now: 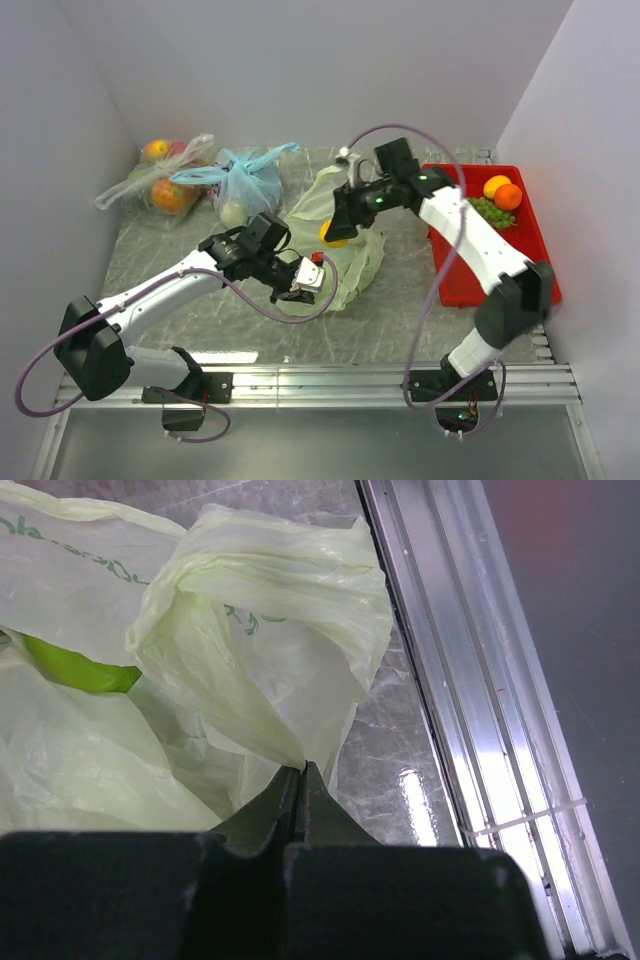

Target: Place the fake fruits into the plastic bag and tie a complex knot

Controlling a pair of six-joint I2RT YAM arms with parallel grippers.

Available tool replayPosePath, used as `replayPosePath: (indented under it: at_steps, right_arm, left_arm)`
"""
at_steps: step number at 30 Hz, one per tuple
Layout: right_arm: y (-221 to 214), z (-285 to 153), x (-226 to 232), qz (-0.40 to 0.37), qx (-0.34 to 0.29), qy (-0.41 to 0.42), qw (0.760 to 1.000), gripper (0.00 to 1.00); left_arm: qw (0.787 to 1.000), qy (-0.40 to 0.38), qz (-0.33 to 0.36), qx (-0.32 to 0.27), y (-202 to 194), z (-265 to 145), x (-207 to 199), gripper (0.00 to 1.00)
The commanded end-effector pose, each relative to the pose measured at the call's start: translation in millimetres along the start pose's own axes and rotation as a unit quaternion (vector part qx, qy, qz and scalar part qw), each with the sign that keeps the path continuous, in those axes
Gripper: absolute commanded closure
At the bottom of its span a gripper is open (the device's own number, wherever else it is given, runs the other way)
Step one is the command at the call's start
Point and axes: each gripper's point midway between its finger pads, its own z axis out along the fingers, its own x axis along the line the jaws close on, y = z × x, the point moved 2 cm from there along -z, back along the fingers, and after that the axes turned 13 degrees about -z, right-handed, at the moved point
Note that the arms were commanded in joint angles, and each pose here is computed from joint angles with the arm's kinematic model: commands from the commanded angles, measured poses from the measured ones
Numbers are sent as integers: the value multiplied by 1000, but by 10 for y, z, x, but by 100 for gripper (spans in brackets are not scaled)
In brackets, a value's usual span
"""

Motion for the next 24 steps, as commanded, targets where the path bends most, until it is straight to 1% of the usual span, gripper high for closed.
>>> replayPosePath:
  at_steps: [1, 2, 4, 5, 9, 10, 12, 13, 15, 16, 17, 18, 19, 20, 21, 22, 24]
  right_arm:
    - [-87, 194, -188, -7, 39, -36, 999, 48]
    - [-125, 223, -212, -8, 45, -43, 998, 34]
    - [-122, 225, -239, -15, 50, -57, 997, 23]
    - [-64, 196, -220, -19, 44, -58, 997, 8]
    - [167, -34, -34, -45, 15, -60, 997, 4]
    - [247, -166, 71, -58, 0, -62, 996, 4]
    - [287, -368, 62, -62, -20, -68, 996, 4]
    - [333, -529, 109, -63, -44, -62, 995, 3]
    - [343, -959, -252, -19, -87, -125, 988, 3]
    - [305, -1120, -430, -2, -93, -161, 983, 3]
    - [202, -1436, -748, 16, -96, -224, 970, 3]
    - [132, -1571, -924, 24, -85, -261, 961, 3]
    - [20, -1711, -1171, 46, -63, -295, 952, 3]
    - [-100, -1883, -1377, 46, -39, -333, 941, 3]
    - [-327, -2060, -1660, 84, -18, -359, 929, 5]
    - [-350, -2244, -1810, 89, -18, -386, 918, 6]
    - [-581, -2607, -2132, 109, 15, -458, 882, 5]
  left_arm:
    - [1000, 5, 18, -15, 112, -65, -41, 100]
    - [1000, 7, 17, -15, 105, -61, -35, 100]
    - [1000, 7, 12, -15, 91, -52, -37, 100]
    - [1000, 10, 14, -16, 102, -58, -30, 100]
    - [1000, 7, 12, -16, 90, -51, -36, 100]
    - [1000, 9, 14, -16, 95, -57, -36, 100]
    - [1000, 8, 14, -15, 87, -53, -42, 100]
    - [1000, 9, 15, -16, 89, -55, -38, 100]
    - [1000, 9, 14, -18, 101, -63, -45, 100]
    - [1000, 9, 14, -18, 98, -61, -45, 100]
    - [1000, 10, 13, -18, 92, -63, -47, 100]
    - [1000, 8, 13, -18, 92, -66, -58, 100]
    - [1000, 9, 13, -18, 90, -64, -54, 100]
    - [1000, 9, 11, -16, 68, -59, -56, 100]
    - [1000, 9, 11, -17, 72, -65, -64, 100]
    - [1000, 9, 11, -18, 79, -67, -67, 100]
    - [1000, 9, 7, -19, 79, -70, -77, 100]
